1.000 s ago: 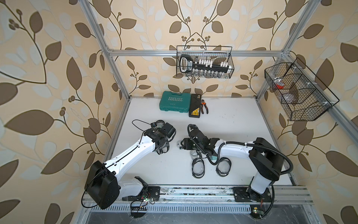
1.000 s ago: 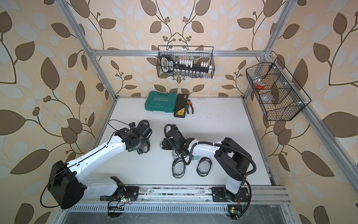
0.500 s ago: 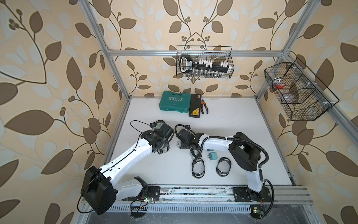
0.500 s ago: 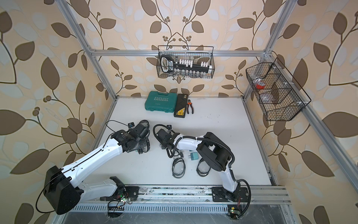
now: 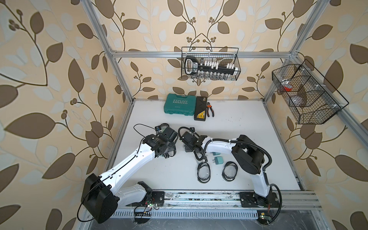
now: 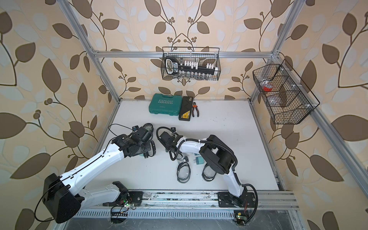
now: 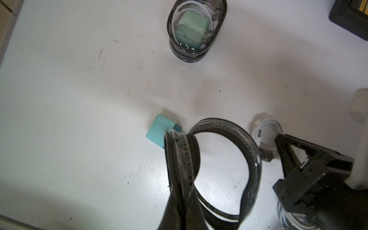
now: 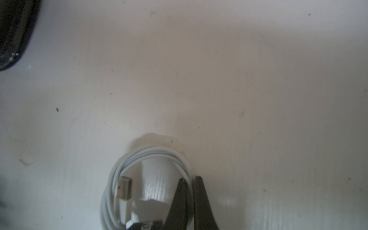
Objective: Pack away charging kits
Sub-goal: Pick up the charging cable from the center of the board, then place the charging cable in the storage bag, then pick up the plug from the center of the board.
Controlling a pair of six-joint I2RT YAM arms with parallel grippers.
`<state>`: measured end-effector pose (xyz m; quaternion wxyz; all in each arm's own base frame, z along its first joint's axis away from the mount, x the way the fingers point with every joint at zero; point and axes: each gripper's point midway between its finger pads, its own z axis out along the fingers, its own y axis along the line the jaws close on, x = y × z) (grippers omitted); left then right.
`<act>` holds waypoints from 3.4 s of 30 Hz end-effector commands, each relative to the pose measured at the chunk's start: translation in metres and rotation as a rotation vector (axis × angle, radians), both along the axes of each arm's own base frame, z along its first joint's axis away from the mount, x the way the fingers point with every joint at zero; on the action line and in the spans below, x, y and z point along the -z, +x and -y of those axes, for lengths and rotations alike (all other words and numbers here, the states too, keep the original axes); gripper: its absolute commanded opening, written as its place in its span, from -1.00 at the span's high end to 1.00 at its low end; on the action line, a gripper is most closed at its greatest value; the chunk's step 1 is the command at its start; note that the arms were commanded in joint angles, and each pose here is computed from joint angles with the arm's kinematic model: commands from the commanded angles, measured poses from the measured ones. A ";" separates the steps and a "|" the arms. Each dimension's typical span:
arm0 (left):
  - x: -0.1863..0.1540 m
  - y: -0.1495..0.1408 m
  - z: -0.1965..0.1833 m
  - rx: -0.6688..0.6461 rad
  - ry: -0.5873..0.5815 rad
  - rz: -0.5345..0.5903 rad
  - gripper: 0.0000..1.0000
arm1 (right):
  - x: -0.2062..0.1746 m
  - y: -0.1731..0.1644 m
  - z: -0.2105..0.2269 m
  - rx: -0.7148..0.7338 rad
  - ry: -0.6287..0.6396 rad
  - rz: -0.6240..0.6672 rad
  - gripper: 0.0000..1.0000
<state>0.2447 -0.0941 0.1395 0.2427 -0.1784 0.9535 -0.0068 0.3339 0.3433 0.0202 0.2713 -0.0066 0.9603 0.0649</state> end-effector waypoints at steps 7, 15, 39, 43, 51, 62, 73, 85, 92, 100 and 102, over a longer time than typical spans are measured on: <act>0.016 0.012 0.051 0.148 -0.178 -0.042 1.00 | -0.039 -0.022 0.053 0.074 0.150 0.043 1.00; 0.036 0.026 0.071 0.147 -0.173 -0.094 1.00 | -0.098 -0.056 0.049 0.015 0.307 0.162 1.00; 0.008 0.017 0.138 0.403 -0.436 -0.013 1.00 | -0.041 -0.041 0.014 -0.006 0.226 0.073 1.00; 0.009 0.017 0.136 0.393 -0.431 -0.016 1.00 | -0.036 -0.036 0.020 0.019 0.175 0.085 1.00; 0.016 0.021 0.130 0.361 -0.395 -0.012 1.00 | -0.038 -0.035 0.017 0.019 0.155 0.086 0.81; 0.036 0.030 0.114 0.281 -0.284 -0.041 1.00 | -0.079 -0.041 0.023 0.000 0.238 0.139 0.10; 0.041 0.032 0.107 0.252 -0.241 -0.052 1.00 | -0.085 -0.053 0.115 0.292 0.316 0.138 -0.99; 0.039 0.030 0.106 0.248 -0.243 -0.048 1.00 | -0.064 -0.062 0.152 0.433 0.521 0.083 -0.99; 0.039 0.030 0.105 0.246 -0.243 -0.052 1.00 | -0.053 -0.056 0.136 0.400 0.531 0.031 -0.99; 0.038 0.030 0.104 0.247 -0.238 -0.047 1.00 | -0.049 -0.031 0.116 0.330 0.443 0.033 -0.99; 0.037 0.031 0.103 0.245 -0.232 -0.045 1.00 | -0.049 -0.023 0.106 0.301 0.413 0.021 -0.99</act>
